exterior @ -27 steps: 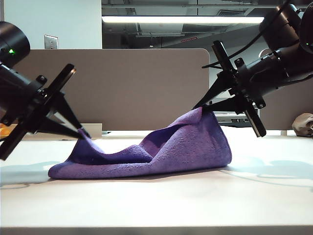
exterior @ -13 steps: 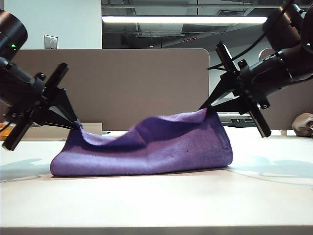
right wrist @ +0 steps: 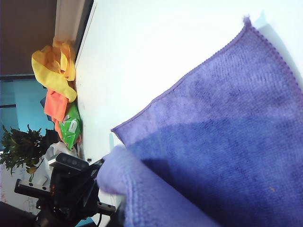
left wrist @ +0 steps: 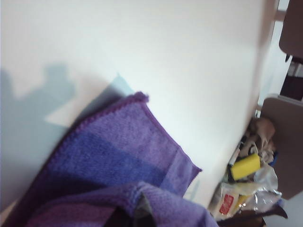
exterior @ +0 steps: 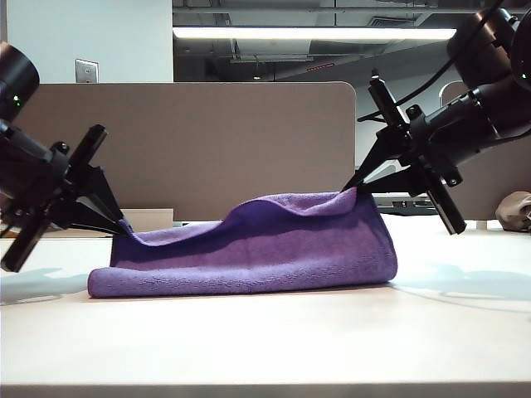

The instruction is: Fold the bottom of the cloth upward, then fold it vertically to form a square shape.

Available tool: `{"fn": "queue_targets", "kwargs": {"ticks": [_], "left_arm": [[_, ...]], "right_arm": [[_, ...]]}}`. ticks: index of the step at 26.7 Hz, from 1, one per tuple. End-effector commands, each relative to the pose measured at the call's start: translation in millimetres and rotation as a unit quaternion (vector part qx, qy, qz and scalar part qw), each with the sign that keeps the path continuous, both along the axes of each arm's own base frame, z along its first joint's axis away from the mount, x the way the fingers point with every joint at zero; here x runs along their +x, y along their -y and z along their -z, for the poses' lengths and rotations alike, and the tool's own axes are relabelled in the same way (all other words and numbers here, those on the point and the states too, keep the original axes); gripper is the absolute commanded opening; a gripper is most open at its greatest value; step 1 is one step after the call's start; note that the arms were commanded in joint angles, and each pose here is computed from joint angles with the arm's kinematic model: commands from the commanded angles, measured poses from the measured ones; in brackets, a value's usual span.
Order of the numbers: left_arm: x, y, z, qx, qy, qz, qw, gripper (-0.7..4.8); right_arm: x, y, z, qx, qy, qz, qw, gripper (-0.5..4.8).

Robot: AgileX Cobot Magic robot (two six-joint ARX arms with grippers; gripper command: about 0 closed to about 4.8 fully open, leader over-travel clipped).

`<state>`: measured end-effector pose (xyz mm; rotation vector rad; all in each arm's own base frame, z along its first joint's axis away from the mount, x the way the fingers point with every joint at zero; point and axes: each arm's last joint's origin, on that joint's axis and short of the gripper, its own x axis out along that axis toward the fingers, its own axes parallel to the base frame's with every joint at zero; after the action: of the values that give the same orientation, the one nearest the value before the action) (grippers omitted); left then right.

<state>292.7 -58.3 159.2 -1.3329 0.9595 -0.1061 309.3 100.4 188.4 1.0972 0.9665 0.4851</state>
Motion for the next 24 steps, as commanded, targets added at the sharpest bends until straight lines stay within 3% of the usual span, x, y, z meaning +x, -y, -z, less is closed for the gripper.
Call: {"fn": "queue_targets", "kwargs": {"ticks": [1,2,5,6,11,17,22,23,24], "left_arm": [[4.9,1.0,-4.5,-0.015,0.036,0.013,0.999,0.49],[6.4,1.2,-7.1,-0.017,0.051,0.013,0.998,0.53],[10.1,1.7,-13.5,-0.020,0.084,0.012,0.996,0.59],[10.1,1.6,-13.5,-0.018,0.085,0.011,0.996,0.59],[9.9,1.9,-13.4,-0.010,0.095,0.024,0.995,0.62],[6.8,5.3,-11.3,-0.012,0.092,0.069,0.993,0.71],[0.1,4.1,-0.5,0.016,0.045,0.087,0.995,0.71],[0.1,4.1,-0.6,0.016,0.045,0.087,0.995,0.71],[-0.1,4.3,-0.5,0.014,0.044,0.088,0.995,0.65]], "right_arm": [[2.0,-0.8,-2.0,0.002,0.008,0.000,1.000,1.35],[2.3,-1.1,-0.5,0.003,0.005,-0.003,1.000,1.80],[4.6,-2.1,2.6,0.010,0.010,-0.013,1.000,1.99],[5.6,-2.4,2.2,0.013,0.016,-0.014,1.000,2.36],[7.2,6.3,3.1,0.015,0.009,-0.009,1.000,2.53],[5.7,15.7,7.8,0.021,-0.023,-0.023,0.999,2.53],[8.8,16.3,7.2,0.000,-0.009,-0.003,1.000,2.52],[10.9,15.8,6.3,0.002,-0.007,-0.004,1.000,2.44],[16.1,13.9,3.0,0.004,0.004,-0.019,1.000,1.65]]}}
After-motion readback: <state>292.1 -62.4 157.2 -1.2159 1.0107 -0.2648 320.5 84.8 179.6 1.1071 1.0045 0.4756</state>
